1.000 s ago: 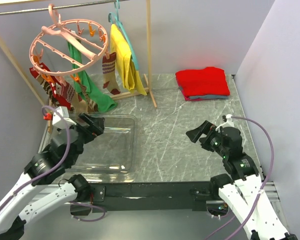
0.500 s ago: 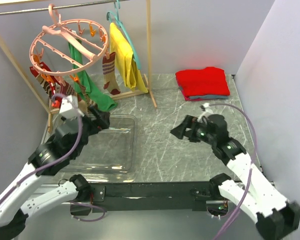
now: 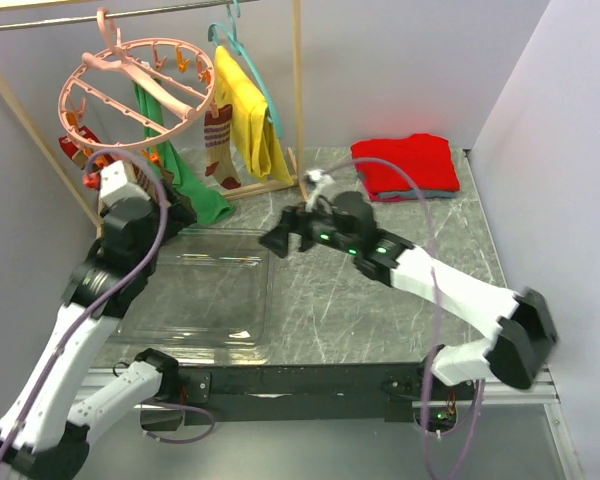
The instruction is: Remove the socks clipped to the hanger
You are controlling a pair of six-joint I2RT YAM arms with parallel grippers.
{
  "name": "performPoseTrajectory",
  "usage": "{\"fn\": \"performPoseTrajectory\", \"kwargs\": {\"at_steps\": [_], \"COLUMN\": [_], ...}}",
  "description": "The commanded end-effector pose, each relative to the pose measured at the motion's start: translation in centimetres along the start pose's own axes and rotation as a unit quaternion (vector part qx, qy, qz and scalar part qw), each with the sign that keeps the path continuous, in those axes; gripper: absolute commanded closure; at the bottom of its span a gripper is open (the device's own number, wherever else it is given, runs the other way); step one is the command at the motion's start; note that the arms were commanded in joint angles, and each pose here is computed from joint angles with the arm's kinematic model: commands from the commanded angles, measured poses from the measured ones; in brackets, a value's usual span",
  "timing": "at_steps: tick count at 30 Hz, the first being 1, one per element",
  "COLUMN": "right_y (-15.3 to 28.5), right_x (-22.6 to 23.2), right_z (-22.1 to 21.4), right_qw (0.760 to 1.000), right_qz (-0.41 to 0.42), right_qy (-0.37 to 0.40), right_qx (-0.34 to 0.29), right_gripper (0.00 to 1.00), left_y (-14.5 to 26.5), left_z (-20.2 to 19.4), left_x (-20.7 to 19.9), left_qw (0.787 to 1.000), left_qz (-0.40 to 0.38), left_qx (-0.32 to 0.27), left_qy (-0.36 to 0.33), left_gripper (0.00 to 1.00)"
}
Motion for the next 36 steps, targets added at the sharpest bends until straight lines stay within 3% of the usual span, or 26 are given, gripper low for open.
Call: {"fn": "performPoseTrajectory", "kwargs": {"at_steps": [1,7,10,15,24,25,30,33,34,36], "right_y": [-6.0,-14.6,-18.0,-22.1,-28.6,-29.0,-30.8,-30.7,-30.5,-29.3], "right_x": [3.3,5.1,4.7,4.1,3.8,4.3,3.8,4.2,4.3,5.3], "right_z": [3.7,3.9,3.2,1.6,-1.5,-0.2,-0.2,0.6,0.7,2.0], "right_qw": [0.989,0.977,0.973,0.966,0.972,0.97,0.971,0.971,0.971,0.969], "right_qz": [0.074,0.109,0.104,0.088,0.071,0.059,0.029,0.023,0.022,0.027], "right_qy": [0.08,0.128,0.141,0.169,0.159,0.153,0.143,0.146,0.147,0.149], "right_qx": [-0.097,-0.129,-0.152,-0.176,-0.158,-0.178,-0.187,-0.189,-0.188,-0.195], "right_gripper": [0.0,0.0,0.0,0.0,0.08,0.09,0.19,0.4,0.54,0.65], "left_y": [3.8,6.8,8.0,9.9,11.2,11.2,11.3,11.3,11.4,11.6], "left_z": [2.6,3.6,3.9,4.5,5.1,5.1,5.0,5.0,5.1,5.4], "left_x": [0.7,2.8,3.3,3.8,4.5,4.5,4.3,4.5,4.7,4.8], "left_qw": [0.995,0.991,0.988,0.982,0.98,0.98,0.98,0.98,0.979,0.978], "left_qz": [-0.06,-0.04,-0.061,-0.091,-0.089,-0.089,-0.096,-0.092,-0.084,-0.078], "left_qx": [-0.068,-0.107,-0.121,-0.135,-0.15,-0.149,-0.14,-0.141,-0.147,-0.157], "left_qy": [0.047,0.067,0.075,0.097,0.101,0.102,0.105,0.107,0.111,0.113], "left_gripper": [0.14,0.18,0.33,0.32,0.33,0.32,0.31,0.3,0.3,0.3]}}
Point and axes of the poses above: each gripper's point midway between its finger pads, its own y axis back along the fingers, its own x axis along the line the jaws close on, z = x × y, the point moved 10 cm from there along y, back along the fingers, and after that the axes turned 2 degrees about y, right-handed, at the moved point
